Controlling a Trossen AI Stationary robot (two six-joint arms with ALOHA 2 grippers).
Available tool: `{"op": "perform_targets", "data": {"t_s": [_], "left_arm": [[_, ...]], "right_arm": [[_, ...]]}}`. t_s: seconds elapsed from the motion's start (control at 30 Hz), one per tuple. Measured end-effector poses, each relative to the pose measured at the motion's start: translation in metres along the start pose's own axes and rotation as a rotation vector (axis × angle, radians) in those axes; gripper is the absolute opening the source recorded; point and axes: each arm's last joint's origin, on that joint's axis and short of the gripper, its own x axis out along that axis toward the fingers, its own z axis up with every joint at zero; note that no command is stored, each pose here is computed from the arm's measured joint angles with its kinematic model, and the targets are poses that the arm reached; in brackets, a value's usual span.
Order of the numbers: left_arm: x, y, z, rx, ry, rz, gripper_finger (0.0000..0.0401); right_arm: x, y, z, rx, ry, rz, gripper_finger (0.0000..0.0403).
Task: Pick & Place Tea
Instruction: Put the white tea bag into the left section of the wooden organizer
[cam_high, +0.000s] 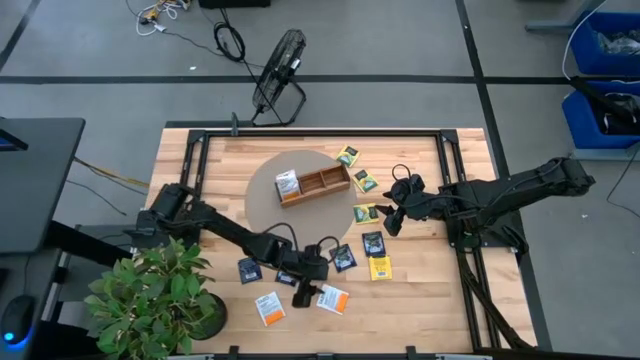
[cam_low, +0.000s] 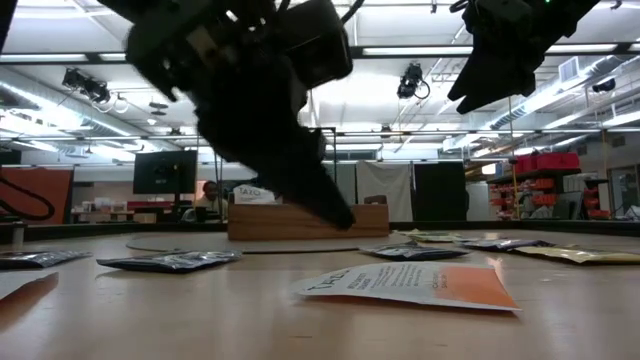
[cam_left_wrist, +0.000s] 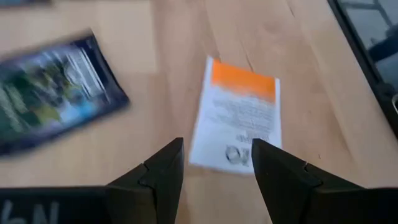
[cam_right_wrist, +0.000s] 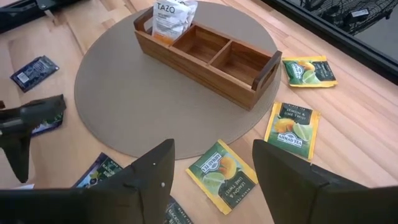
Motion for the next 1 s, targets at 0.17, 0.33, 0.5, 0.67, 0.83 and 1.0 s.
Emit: {"op": "perform_targets", "data": {"t_s": [0.17, 0.33, 0.5, 0.67, 0.83, 1.0], "left_arm": [[0.005, 0.001, -0.004, 0.067, 0.003, 0.039, 0.0193], [0.014, 0.003, -0.011, 0.054, 0.038, 0.040, 0.0193], [0.014, 0.002, -0.009, 0.030, 0.023, 0.019, 0.0193], [0.021, 0.003, -0.015, 0.077, 0.044, 0.000, 0.0193], [0.029, 0.005, -0.022, 0.084, 0.073, -0.002, 0.0186], [0.030, 0.006, -0.024, 0.130, 0.088, 0.011, 0.0131]], "right_arm": [[0.000, 0.000, 0.000, 0.001, -0.001, 0.000, 0.0224], [-0.001, 0.005, -0.001, 0.018, 0.029, 0.079, 0.0224], [-0.006, 0.018, -0.008, 0.036, 0.041, 0.144, 0.0224], [-0.009, 0.021, -0.013, 0.071, 0.035, 0.111, 0.0224], [-0.011, 0.023, -0.016, 0.079, 0.044, 0.119, 0.0224], [-0.012, 0.023, -0.018, 0.088, 0.061, 0.111, 0.0224]]}}
